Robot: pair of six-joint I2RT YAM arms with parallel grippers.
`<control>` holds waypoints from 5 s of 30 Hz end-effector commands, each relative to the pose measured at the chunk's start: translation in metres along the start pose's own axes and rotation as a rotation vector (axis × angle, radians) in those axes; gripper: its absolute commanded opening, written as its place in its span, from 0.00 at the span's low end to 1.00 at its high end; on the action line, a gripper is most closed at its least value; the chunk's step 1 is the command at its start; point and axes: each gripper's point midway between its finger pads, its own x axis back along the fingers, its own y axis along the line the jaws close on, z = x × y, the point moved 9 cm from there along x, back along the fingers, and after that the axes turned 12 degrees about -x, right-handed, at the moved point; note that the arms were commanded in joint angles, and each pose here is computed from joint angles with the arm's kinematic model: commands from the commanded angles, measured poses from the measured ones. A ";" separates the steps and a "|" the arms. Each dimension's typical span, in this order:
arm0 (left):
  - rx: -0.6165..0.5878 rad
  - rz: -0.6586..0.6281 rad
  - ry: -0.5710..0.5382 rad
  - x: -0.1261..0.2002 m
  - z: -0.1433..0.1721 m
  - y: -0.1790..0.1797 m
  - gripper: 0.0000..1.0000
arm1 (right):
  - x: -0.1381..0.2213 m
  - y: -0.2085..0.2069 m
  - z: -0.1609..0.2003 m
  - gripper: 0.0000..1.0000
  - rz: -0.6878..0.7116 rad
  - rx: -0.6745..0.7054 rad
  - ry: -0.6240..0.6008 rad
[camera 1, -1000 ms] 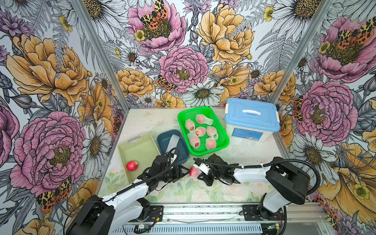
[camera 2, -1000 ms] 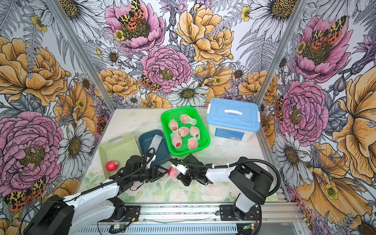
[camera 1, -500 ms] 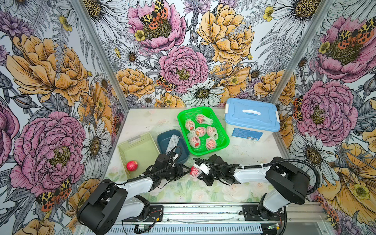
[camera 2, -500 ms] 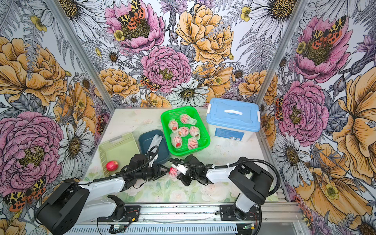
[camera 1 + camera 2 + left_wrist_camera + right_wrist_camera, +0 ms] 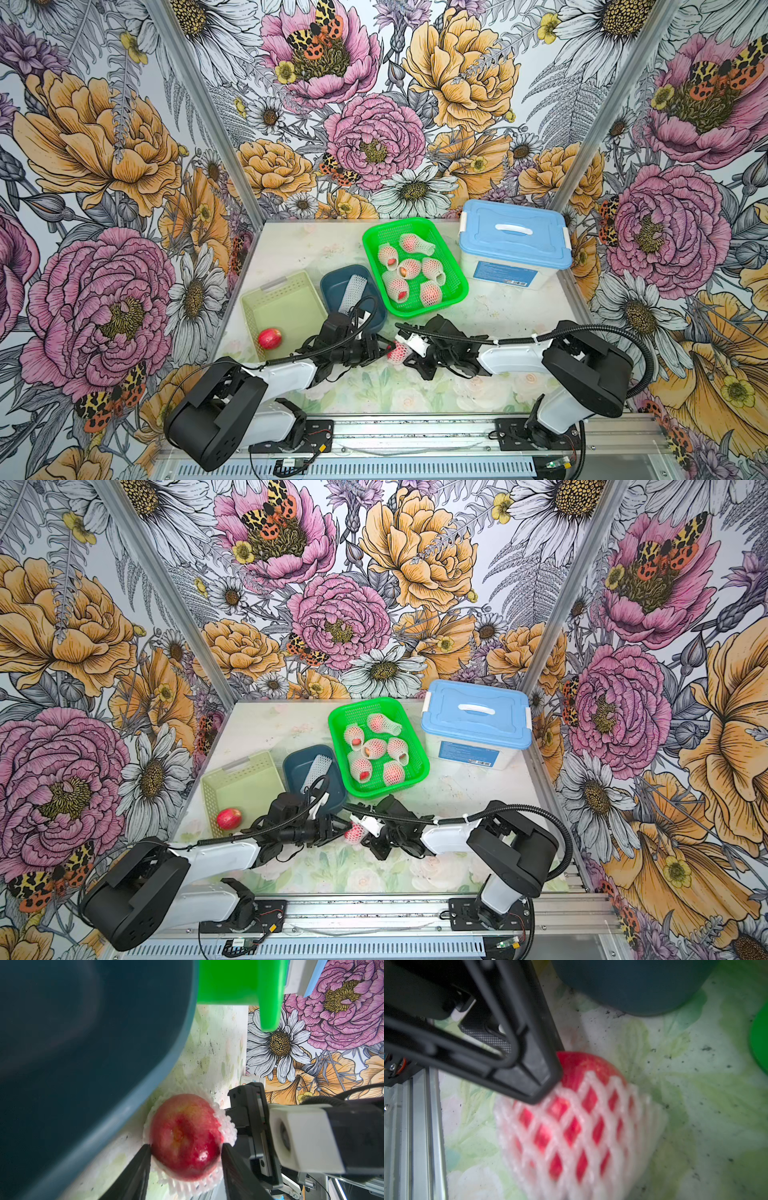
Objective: Remove foam nets from apples
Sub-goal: Remove the foam net from the apple.
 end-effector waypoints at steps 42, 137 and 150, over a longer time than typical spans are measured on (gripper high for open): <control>-0.061 0.086 -0.014 -0.008 0.000 -0.015 0.54 | -0.003 0.000 -0.007 0.00 -0.004 0.001 -0.004; -0.138 0.069 -0.101 0.029 -0.014 -0.028 0.52 | 0.018 0.021 -0.012 0.00 -0.092 0.161 -0.164; -0.142 0.067 -0.101 0.035 -0.016 -0.028 0.72 | 0.022 0.022 -0.011 0.00 -0.085 0.168 -0.156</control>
